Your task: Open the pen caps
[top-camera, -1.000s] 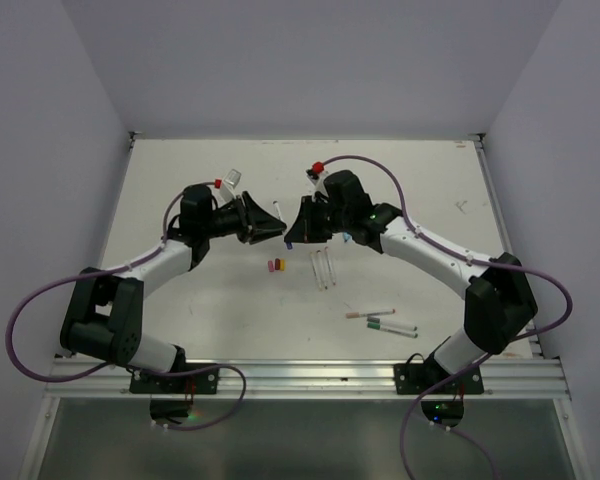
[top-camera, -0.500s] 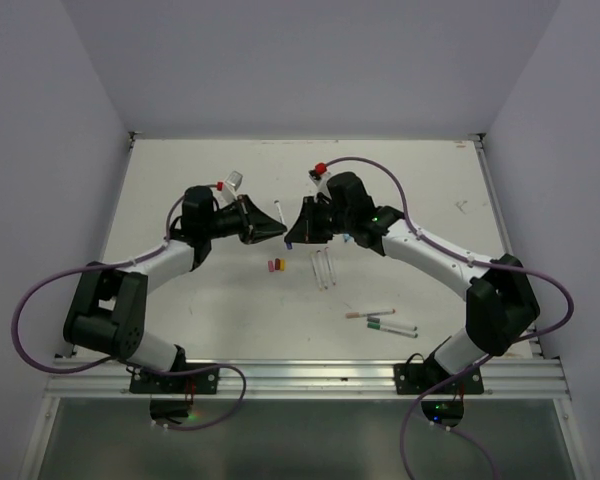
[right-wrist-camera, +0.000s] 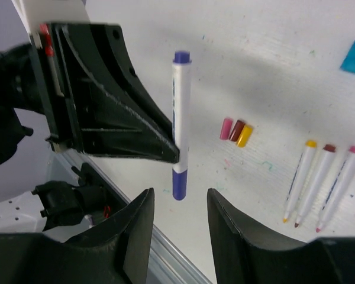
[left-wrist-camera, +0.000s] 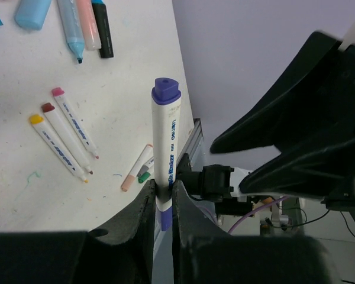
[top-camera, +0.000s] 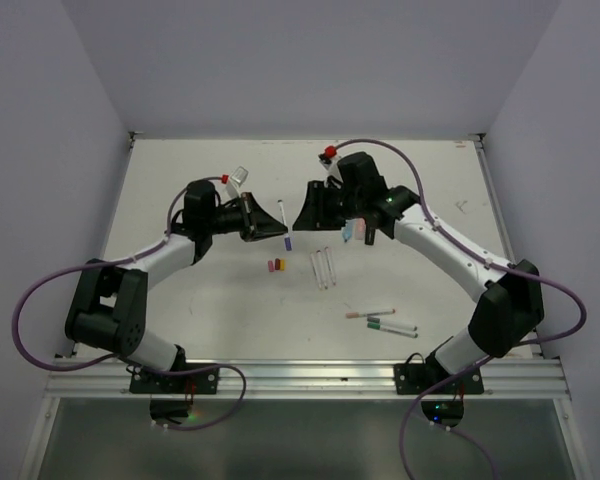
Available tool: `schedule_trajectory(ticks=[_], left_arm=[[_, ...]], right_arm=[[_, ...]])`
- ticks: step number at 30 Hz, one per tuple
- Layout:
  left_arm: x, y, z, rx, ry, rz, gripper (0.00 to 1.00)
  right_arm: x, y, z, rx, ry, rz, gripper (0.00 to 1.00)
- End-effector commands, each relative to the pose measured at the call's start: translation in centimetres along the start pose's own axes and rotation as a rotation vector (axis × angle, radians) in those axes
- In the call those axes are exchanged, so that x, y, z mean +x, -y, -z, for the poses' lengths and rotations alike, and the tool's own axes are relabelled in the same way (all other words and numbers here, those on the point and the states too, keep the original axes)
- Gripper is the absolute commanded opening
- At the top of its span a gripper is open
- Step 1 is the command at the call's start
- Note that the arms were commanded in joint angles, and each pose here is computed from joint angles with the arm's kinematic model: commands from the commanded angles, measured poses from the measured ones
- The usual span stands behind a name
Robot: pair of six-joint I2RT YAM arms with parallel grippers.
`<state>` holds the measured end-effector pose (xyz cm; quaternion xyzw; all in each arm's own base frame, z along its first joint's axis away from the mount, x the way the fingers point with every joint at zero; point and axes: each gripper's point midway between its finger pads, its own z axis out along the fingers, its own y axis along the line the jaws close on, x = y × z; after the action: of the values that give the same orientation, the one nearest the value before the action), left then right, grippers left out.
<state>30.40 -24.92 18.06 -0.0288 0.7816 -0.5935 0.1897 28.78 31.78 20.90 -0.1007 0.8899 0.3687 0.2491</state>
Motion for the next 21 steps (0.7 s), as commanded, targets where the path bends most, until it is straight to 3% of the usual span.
schedule_trajectory(ticks=[1, 21], left_arm=[[0.8, 0.6, 0.2, 0.029, -0.071, -0.105, 0.0], [2.3, 1.9, 0.8, 0.068, -0.106, -0.142, 0.0]], right_arm=[[-3.4, -1.0, 2.9, -0.029, 0.072, 0.018, 0.45], [-4.4, -2.5, -2.1, -0.155, 0.004, -0.056, 0.44]])
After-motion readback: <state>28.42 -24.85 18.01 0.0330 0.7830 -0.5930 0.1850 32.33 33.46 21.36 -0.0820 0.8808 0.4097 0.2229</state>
